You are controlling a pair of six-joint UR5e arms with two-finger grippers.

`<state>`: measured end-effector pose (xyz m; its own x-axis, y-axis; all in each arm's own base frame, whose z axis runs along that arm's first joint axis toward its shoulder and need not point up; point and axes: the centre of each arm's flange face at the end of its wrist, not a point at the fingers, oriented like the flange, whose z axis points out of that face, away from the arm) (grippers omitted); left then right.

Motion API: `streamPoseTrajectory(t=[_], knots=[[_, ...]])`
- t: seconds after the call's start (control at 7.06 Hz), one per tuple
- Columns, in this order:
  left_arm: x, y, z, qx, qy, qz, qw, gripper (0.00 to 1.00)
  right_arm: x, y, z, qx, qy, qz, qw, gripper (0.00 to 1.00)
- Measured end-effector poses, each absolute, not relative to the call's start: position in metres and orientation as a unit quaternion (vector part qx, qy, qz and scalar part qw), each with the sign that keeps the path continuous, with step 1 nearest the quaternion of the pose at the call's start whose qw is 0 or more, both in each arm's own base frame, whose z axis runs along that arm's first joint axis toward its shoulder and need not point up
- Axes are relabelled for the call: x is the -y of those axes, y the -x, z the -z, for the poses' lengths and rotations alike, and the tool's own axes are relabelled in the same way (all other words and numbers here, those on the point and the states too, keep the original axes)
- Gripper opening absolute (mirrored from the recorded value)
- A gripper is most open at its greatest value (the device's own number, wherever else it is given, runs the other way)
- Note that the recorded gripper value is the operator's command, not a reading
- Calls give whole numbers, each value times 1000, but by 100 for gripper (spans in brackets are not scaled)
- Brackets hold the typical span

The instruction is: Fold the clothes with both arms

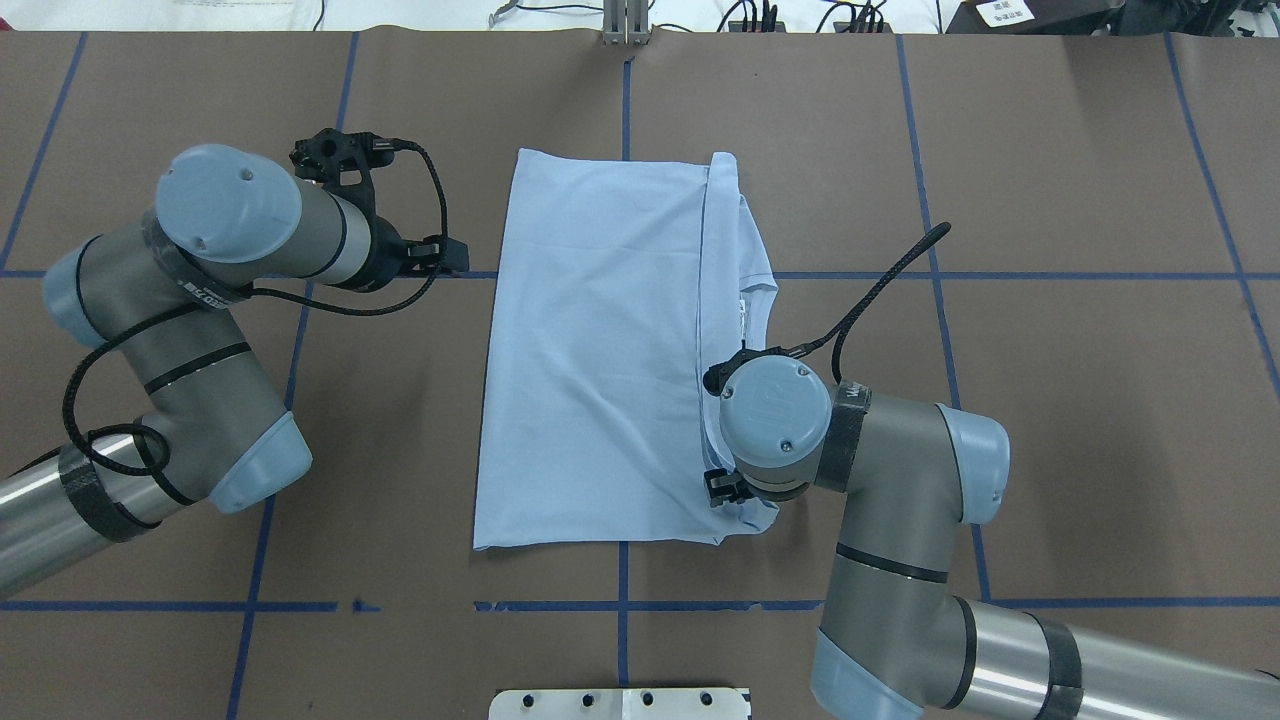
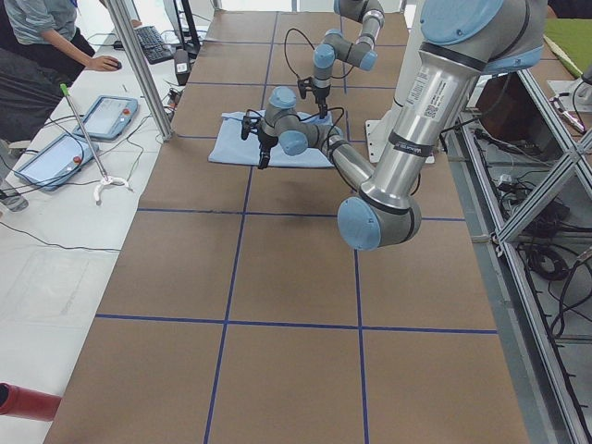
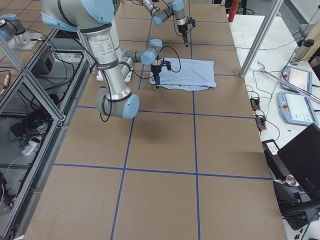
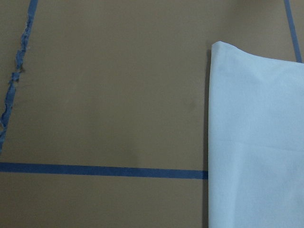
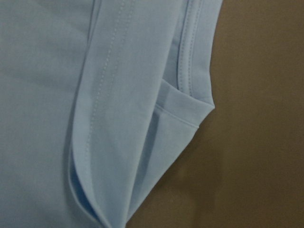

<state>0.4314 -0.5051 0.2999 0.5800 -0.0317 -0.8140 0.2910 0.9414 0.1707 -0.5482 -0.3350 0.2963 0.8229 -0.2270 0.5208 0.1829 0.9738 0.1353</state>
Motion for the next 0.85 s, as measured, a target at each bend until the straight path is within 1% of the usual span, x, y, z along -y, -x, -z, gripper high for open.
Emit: streamPoseTrajectory(t=[0.85], knots=[[497, -442, -304, -447, -139, 86, 879, 100, 336, 552, -290, 289, -46, 110, 950, 100]])
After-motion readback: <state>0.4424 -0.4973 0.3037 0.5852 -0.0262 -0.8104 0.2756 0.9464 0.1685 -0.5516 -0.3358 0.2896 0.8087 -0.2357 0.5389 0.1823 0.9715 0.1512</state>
